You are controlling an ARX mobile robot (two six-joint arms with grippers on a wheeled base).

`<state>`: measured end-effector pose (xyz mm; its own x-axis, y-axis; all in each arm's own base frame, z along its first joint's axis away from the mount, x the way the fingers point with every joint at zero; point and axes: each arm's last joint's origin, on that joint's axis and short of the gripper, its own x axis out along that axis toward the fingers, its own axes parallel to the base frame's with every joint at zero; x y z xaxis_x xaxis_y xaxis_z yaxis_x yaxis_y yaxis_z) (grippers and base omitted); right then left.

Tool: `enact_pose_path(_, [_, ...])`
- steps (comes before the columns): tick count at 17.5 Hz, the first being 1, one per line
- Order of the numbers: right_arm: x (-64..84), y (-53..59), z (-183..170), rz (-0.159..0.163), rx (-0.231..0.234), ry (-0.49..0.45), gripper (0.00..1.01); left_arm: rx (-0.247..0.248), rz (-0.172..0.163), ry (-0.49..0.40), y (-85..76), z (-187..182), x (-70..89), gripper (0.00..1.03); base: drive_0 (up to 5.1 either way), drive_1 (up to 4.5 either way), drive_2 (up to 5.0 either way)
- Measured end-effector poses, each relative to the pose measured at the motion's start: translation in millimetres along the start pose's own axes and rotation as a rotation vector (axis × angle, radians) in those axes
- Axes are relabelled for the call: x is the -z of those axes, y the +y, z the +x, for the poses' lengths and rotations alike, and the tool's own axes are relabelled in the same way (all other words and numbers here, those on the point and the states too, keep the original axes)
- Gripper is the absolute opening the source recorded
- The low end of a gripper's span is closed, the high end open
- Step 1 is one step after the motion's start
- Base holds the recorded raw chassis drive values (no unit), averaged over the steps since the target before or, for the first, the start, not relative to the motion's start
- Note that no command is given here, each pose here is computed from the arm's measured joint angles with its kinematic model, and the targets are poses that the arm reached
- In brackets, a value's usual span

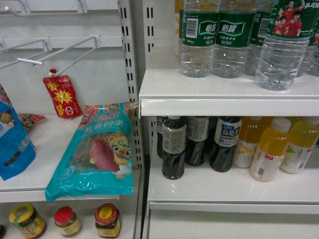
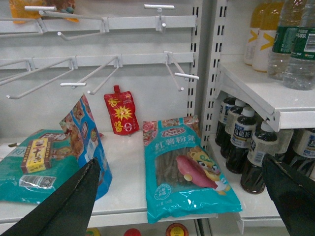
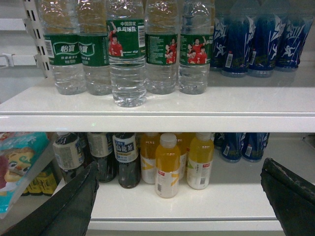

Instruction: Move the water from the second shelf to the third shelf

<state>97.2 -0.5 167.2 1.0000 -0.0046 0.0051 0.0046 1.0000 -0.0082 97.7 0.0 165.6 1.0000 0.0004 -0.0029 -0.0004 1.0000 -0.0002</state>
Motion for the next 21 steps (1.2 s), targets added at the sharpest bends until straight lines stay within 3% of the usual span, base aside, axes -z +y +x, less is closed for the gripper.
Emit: enact_pose_path(21, [0.3, 0.0, 0.0, 0.002, 0.0, 0.003, 0.98, 0.001, 0.0, 0.004, 0.0, 0.0, 0.4, 0.98, 0.0, 0.0, 0.0])
